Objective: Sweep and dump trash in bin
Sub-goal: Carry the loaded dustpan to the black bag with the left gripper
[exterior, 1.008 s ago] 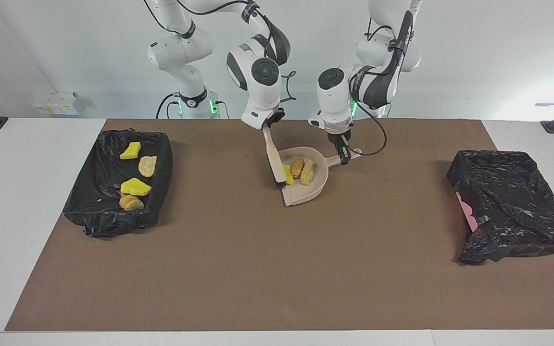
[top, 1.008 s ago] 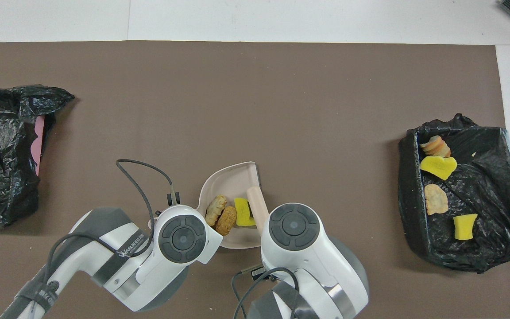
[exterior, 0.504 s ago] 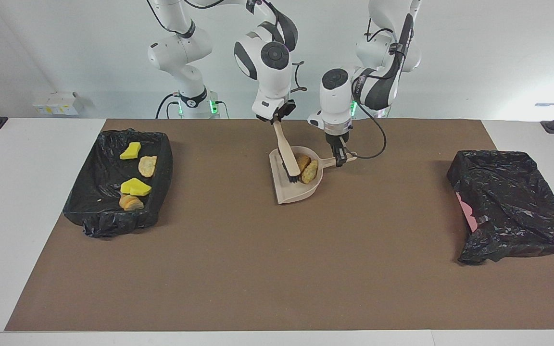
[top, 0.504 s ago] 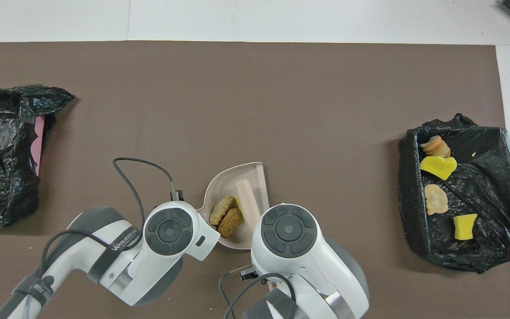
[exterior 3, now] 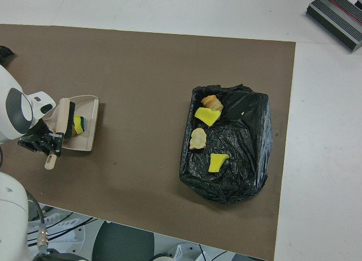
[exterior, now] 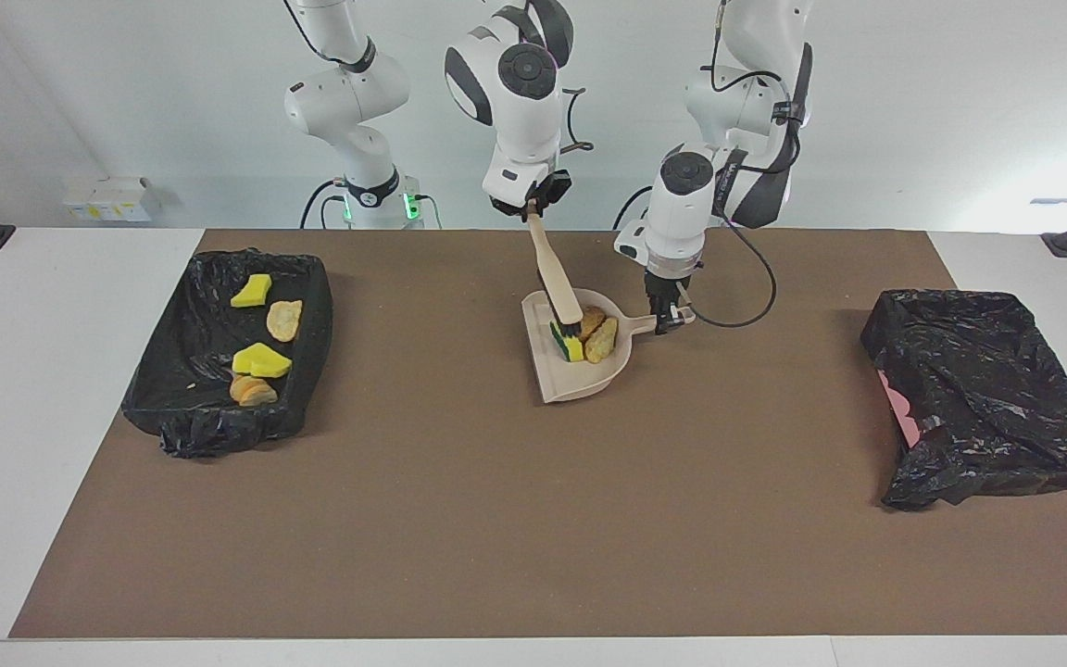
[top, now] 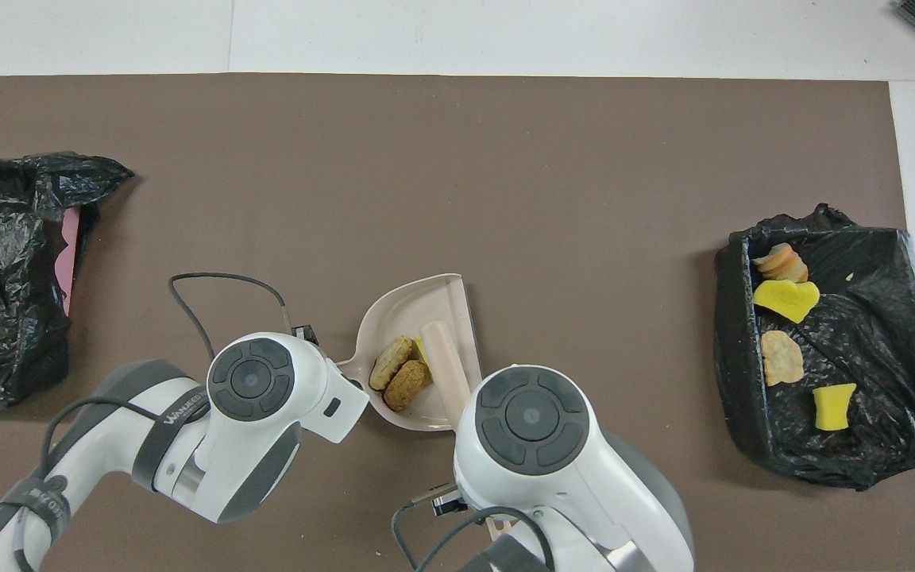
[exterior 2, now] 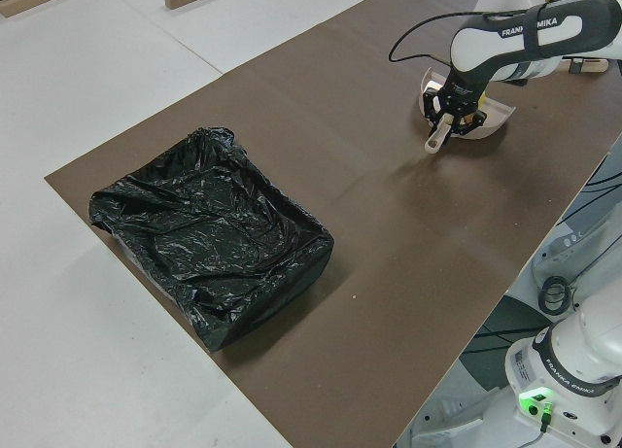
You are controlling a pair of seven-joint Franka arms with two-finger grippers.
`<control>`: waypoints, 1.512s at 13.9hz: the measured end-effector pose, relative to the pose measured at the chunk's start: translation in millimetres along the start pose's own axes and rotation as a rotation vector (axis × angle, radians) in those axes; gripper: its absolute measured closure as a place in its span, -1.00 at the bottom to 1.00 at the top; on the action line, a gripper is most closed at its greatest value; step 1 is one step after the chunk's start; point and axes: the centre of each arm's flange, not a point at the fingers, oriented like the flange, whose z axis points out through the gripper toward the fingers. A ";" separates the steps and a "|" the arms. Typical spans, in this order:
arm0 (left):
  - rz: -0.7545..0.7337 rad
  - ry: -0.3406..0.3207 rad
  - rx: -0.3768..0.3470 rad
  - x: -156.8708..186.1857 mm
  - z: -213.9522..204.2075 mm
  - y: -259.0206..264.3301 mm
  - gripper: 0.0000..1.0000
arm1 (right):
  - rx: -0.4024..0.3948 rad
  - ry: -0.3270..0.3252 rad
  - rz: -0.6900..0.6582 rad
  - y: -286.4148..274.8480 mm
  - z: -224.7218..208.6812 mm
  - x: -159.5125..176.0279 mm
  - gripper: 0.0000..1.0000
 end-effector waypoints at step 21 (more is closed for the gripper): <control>-0.006 0.051 0.006 -244.1 -157.2 -192.2 0.37 | -0.030 0.095 0.228 -89.3 114.4 -73.6 0.46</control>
